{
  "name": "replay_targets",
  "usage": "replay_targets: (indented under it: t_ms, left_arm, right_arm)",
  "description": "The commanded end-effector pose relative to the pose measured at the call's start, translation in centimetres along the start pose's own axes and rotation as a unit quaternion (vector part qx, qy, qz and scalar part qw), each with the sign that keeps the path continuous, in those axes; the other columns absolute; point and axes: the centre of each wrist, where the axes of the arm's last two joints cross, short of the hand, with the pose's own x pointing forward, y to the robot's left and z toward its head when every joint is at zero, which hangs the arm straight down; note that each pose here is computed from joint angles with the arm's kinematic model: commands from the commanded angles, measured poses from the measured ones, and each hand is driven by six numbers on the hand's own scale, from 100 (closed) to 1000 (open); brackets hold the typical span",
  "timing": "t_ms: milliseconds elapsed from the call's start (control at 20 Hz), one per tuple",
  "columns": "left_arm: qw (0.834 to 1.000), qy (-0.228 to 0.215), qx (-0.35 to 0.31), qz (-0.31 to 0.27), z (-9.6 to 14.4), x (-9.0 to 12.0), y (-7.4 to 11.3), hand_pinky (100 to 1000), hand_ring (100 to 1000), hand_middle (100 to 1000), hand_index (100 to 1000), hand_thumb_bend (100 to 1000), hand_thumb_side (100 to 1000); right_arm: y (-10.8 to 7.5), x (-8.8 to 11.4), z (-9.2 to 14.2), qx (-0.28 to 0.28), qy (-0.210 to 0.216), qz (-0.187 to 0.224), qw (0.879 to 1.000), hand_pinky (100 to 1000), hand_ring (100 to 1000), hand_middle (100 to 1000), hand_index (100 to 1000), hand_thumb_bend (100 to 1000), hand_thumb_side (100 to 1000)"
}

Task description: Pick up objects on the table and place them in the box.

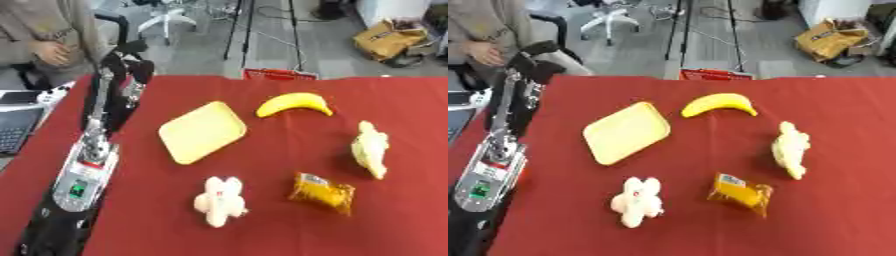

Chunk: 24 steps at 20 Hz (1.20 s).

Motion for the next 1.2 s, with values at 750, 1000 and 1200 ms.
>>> replay_targets:
  t_ms: [750,1000,1200]
  left_arm:
    - [0.981,0.098,0.139,-0.089,2.0,-5.9,7.0,740,605,748,828,767,826]
    - [0.964,0.132,0.016,-0.232,1.6,-6.0,10.3,760,636,743,839,814,747]
    - [0.900,0.185,-0.176,-0.353,1.3,-5.4,11.8,779,710,767,841,905,663]
  right_arm:
    - [-0.8,0.1,-0.1,0.001,-0.005,0.017,1.000,751,681,846,943,395,826]
    - [-0.8,0.0,0.0,0.004,-0.001,0.020,1.000,752,681,846,943,395,826]
    - [-0.9,-0.1,0.2,0.005,0.002,0.022,1.000,751,681,846,943,395,826]
